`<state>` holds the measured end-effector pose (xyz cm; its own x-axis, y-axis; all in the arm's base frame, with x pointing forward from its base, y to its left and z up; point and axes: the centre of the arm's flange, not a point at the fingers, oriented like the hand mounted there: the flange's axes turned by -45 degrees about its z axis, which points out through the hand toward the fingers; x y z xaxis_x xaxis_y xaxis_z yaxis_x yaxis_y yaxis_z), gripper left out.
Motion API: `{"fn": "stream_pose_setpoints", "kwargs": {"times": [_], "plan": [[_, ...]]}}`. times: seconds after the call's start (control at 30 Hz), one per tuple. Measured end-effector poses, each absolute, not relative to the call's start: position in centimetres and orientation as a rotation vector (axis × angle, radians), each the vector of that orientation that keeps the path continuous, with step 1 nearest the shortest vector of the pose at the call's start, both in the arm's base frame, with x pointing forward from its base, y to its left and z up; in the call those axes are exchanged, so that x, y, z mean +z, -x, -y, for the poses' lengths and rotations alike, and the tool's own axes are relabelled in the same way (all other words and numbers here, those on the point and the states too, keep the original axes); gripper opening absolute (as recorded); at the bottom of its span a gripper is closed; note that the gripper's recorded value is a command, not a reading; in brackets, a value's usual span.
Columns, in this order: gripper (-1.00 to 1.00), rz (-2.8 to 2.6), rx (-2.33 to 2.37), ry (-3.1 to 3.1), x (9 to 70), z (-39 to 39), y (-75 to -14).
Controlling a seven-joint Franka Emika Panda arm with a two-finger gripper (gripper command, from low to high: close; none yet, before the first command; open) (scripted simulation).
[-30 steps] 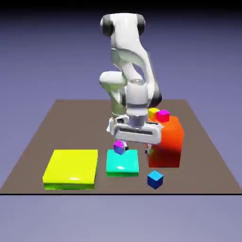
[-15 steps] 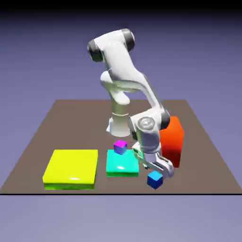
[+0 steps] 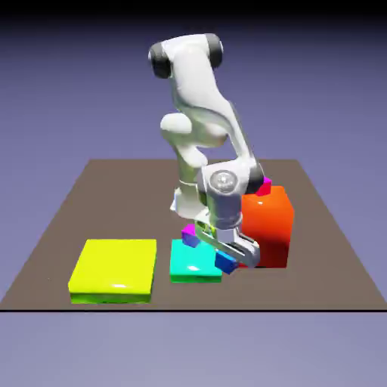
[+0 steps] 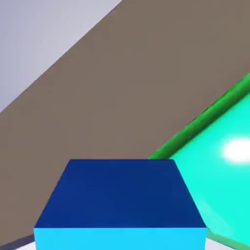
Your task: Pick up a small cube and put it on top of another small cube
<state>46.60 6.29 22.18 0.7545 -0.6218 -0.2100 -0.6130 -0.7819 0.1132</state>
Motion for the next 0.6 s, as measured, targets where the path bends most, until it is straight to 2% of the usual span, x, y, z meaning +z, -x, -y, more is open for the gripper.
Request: {"fn": "stream_pose_setpoints", "kwargs": {"times": [0.47, 0.6], "plan": [[-1.0, 0.765, -0.414, -3.057, 29.7, 1.7, -35.5], [-1.0, 0.737, -0.42, -3.094, 28.9, 1.9, -34.2]]}}
